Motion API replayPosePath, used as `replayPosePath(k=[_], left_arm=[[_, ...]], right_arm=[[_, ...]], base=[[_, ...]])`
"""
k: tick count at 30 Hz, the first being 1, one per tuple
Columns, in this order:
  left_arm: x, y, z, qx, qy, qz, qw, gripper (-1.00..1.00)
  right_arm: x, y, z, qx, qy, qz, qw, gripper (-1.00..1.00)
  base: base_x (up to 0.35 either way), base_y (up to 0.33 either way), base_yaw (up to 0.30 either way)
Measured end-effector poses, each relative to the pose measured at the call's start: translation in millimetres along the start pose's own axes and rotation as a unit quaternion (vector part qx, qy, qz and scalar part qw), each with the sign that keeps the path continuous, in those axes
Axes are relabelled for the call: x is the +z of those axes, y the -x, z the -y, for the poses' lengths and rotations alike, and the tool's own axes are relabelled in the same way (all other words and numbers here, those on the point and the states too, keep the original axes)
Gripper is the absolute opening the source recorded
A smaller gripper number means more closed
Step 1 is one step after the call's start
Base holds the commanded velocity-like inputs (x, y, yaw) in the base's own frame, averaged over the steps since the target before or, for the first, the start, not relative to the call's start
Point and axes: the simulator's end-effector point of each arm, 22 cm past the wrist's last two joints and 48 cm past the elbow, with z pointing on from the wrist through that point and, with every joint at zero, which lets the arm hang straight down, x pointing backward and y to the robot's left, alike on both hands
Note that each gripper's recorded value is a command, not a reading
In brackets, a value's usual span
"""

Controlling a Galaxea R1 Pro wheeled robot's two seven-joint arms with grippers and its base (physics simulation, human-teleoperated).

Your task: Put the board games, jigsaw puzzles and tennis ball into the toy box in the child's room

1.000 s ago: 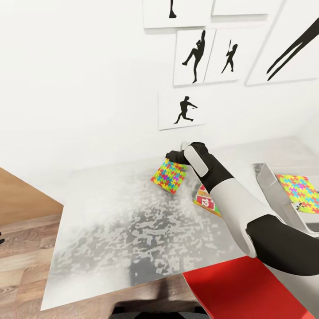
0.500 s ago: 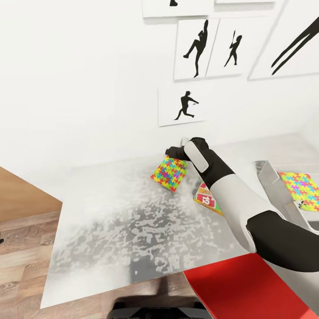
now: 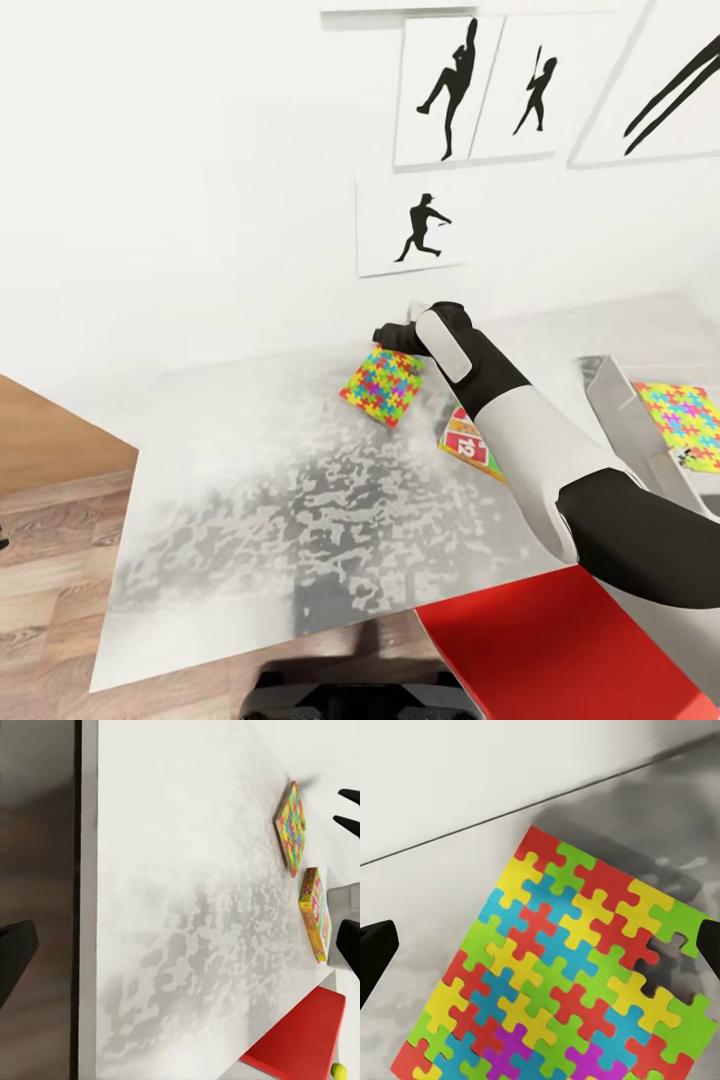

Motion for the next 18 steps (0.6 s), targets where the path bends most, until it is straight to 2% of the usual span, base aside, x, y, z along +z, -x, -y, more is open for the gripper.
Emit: replayPosePath(k=[18], left_arm=[[5.2, -6, -11, -0.009, 0.009, -0.009, 0.9999, 1.00]], right_arm=[[16.8, -12, 6, 0.002, -0.003, -0.013, 0.9999, 1.00]], base=[[0.000, 0.000, 0.000]])
